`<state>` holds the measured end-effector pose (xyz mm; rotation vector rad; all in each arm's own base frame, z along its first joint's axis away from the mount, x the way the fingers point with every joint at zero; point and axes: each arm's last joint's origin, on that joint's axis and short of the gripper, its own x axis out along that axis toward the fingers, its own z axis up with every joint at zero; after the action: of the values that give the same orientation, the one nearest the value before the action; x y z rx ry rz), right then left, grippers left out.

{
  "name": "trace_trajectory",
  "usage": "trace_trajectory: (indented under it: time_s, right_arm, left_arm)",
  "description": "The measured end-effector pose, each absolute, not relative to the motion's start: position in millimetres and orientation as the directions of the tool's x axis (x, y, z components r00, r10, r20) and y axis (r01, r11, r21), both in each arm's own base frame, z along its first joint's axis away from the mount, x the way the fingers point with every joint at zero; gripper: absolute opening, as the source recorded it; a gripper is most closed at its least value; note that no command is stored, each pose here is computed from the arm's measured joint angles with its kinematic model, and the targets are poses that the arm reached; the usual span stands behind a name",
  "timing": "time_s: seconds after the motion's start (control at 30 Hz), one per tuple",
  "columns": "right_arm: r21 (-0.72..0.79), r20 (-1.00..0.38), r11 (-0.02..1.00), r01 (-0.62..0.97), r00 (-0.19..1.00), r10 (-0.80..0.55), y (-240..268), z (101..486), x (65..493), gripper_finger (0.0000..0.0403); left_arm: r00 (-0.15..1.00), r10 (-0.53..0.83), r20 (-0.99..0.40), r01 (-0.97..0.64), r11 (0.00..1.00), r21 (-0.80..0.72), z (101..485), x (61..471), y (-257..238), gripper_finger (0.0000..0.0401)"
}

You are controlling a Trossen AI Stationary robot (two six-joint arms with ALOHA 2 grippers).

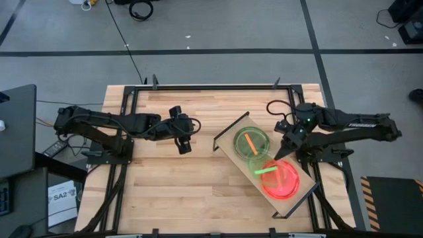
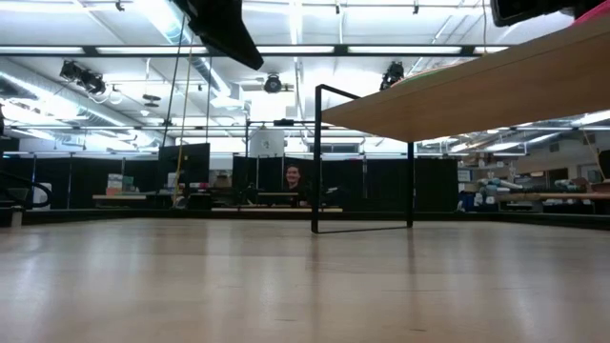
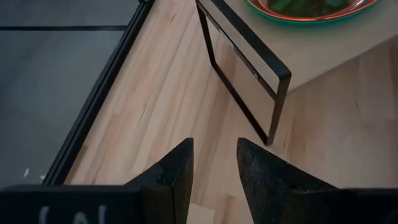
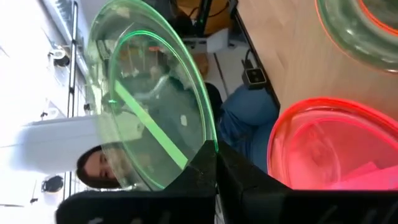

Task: Place and stack plates onto a shelf
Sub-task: Stack the green plate on top of the pink plate on the shelf

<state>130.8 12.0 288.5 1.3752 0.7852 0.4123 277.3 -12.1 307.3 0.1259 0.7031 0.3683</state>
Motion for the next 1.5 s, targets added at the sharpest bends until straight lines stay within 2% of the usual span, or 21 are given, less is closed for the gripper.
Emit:
trace_trajectory:
  time_s: [0.23,0.43,0.63,0.77,1.03,1.23,1.5]
  right_arm:
    - [0.954,-0.301,0.211,0.214,0.689,0.659,21,299,116,0.0005]
    - [0.854,-0.520,0.349,0.386,0.665,0.537,24,325,86,0.0005]
    - [0.789,-0.608,0.437,0.432,0.650,0.456,27,341,77,0.0005]
    - [0.750,-0.652,0.507,0.425,0.606,0.456,33,338,83,0.0005]
    - [0.604,-0.792,0.648,0.464,0.442,0.422,48,323,101,0.0007]
    - [0.520,-0.852,0.701,0.488,0.351,0.388,57,314,107,0.0007]
    - [0.496,-0.867,0.714,0.493,0.318,0.383,61,311,110,0.0008]
  left_arm:
    - [0.702,0.372,-0.608,-0.301,0.928,0.221,307,277,-12,0.0130]
    - [0.702,0.372,-0.608,-0.308,0.927,0.212,307,277,-12,0.0130]
    - [0.701,0.372,-0.608,-0.321,0.927,0.196,307,277,-12,0.0130]
    - [0.702,0.372,-0.608,-0.333,0.925,0.181,307,277,-12,0.0130]
    - [0.702,0.372,-0.608,-0.338,0.925,0.175,307,277,-12,0.0130]
    - [0.703,0.371,-0.607,-0.339,0.925,0.174,307,277,-12,0.0130]
    - [0.702,0.371,-0.607,-0.350,0.923,0.160,307,277,-12,0.0130]
